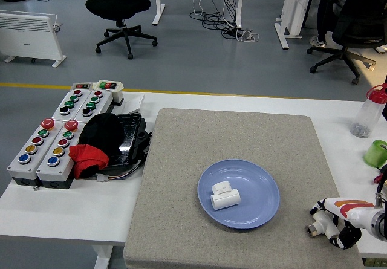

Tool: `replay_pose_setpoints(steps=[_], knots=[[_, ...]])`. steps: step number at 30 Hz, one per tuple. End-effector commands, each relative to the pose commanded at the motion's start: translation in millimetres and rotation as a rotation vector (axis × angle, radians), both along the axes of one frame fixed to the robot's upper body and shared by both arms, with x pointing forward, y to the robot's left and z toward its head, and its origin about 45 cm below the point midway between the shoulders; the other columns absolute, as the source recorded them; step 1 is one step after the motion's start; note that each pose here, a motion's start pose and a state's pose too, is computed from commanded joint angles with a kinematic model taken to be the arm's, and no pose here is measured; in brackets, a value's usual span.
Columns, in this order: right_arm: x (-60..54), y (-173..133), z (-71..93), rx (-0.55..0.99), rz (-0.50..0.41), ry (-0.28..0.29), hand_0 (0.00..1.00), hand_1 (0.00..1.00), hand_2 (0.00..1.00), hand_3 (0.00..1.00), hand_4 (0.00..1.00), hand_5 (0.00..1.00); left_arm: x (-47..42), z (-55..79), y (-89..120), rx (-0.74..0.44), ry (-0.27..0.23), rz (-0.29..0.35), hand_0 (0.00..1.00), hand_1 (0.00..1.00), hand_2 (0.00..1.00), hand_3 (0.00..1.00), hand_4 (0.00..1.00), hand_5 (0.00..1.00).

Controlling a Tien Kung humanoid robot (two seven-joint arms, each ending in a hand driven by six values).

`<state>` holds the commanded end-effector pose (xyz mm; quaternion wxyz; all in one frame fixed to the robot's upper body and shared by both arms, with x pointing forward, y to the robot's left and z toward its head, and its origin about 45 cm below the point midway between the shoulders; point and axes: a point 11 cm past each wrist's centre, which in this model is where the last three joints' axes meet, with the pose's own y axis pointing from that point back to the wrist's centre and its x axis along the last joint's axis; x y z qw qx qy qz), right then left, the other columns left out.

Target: Pick pipe place plate twice

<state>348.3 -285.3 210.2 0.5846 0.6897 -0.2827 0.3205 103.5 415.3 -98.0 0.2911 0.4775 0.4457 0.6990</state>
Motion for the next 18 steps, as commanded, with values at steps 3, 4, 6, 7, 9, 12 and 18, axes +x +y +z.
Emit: replay_pose_setpoints(steps=[3, 4, 6, 7, 9, 12, 18], knots=[[0.8, 0.2, 1.9, 0.006, -0.003, -0.010, 0.417, 0.498, 0.561, 0.786, 0.655, 0.176, 0.3, 0.1, 0.0, 0.000, 0.000, 0.000, 0.712, 0.754, 0.718, 0.661, 0.403, 0.998], [1.0, 0.2, 2.3, 0.008, -0.004, -0.012, 0.397, 0.482, 0.542, 0.770, 0.651, 0.184, 0.3, 0.1, 0.0, 0.000, 0.000, 0.000, 0.712, 0.755, 0.718, 0.661, 0.403, 0.998], [1.8, 0.3, 4.3, 0.013, -0.005, -0.021, 0.397, 0.482, 0.542, 0.770, 0.651, 0.184, 0.5, 0.1, 0.0, 0.000, -0.001, -0.001, 0.712, 0.755, 0.718, 0.661, 0.403, 0.998], [2.4, 0.3, 6.0, 0.017, -0.005, -0.029, 0.397, 0.482, 0.542, 0.770, 0.651, 0.184, 0.4, 0.1, 0.0, 0.000, -0.001, 0.000, 0.712, 0.755, 0.718, 0.661, 0.403, 0.998], [3.5, 0.7, 8.3, 0.023, -0.005, -0.037, 0.397, 0.482, 0.542, 0.770, 0.651, 0.184, 0.4, 0.1, -0.1, 0.000, -0.001, -0.001, 0.712, 0.755, 0.718, 0.661, 0.403, 0.998], [6.0, 2.7, 13.2, 0.034, -0.003, -0.056, 0.394, 0.477, 0.536, 0.765, 0.632, 0.176, 0.0, -0.1, -0.2, 0.000, 0.000, -0.001, 0.712, 0.755, 0.718, 0.660, 0.403, 0.998], [13.3, 11.2, 25.0, 0.061, 0.008, -0.099, 0.392, 0.476, 0.533, 0.761, 0.615, 0.160, -1.7, -0.5, -0.5, -0.001, 0.005, -0.004, 0.712, 0.755, 0.718, 0.661, 0.403, 0.998]])
